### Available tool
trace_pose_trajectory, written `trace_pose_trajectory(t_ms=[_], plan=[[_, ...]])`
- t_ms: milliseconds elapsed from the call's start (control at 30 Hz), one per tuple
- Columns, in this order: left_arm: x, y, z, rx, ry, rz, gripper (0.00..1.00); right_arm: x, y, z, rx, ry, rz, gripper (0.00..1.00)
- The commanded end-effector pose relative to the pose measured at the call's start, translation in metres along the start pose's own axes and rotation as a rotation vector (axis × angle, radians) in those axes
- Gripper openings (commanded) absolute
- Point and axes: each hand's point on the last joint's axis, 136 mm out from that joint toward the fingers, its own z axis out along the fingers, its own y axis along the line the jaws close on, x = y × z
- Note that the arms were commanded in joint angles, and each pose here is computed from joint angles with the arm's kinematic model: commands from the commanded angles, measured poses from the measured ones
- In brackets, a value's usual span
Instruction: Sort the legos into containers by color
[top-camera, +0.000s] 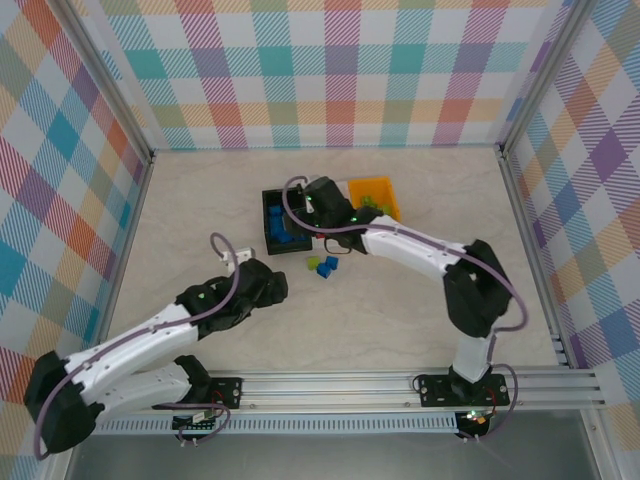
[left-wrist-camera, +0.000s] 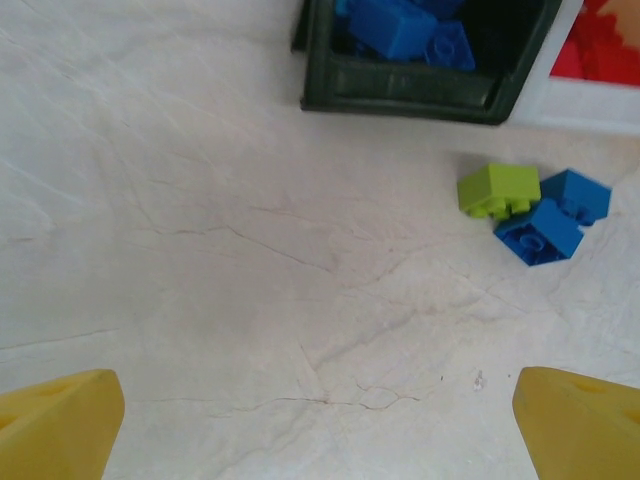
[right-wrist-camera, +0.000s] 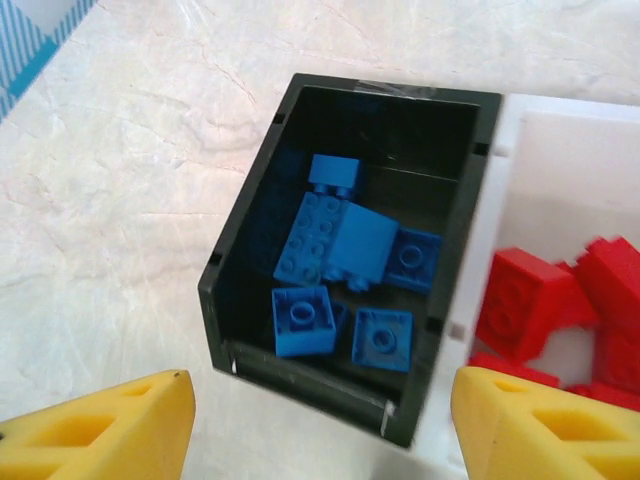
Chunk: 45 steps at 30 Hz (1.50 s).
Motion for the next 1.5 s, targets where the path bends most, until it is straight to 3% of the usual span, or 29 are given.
trace_pose_trajectory(t_ms=[0, 233, 533, 700, 900, 1133, 1467], plan=[[-0.008, -0.032, 0.013, 0.07, 0.034, 0.004, 1.0, 0.024, -0.022, -0.013, 0.019, 0.047, 0.049, 0.69], [0.002, -0.072, 0.065, 0.062, 0.147, 0.084, 0.94, 0.076, -0.067, -0.043, 0.089, 0.094, 0.14, 0.69], [-0.002, -0.119, 0.113, 0.063, 0.162, 0.126, 0.94, 0.086, -0.101, -0.085, 0.148, 0.027, 0.206, 0.69], [0.0, -0.129, 0.135, 0.033, 0.177, 0.145, 0.83, 0.091, -0.113, -0.097, 0.168, 0.014, 0.22, 0.69], [0.01, -0.121, 0.147, -0.025, 0.197, 0.178, 0.72, 0.094, -0.121, -0.104, 0.167, -0.003, 0.238, 0.69], [0.02, -0.1, 0.143, -0.075, 0.209, 0.182, 0.47, 0.091, -0.122, -0.108, 0.161, -0.022, 0.246, 0.69], [0.028, -0.072, 0.118, -0.105, 0.218, 0.183, 0.41, 0.089, -0.121, -0.111, 0.147, -0.034, 0.253, 0.69]])
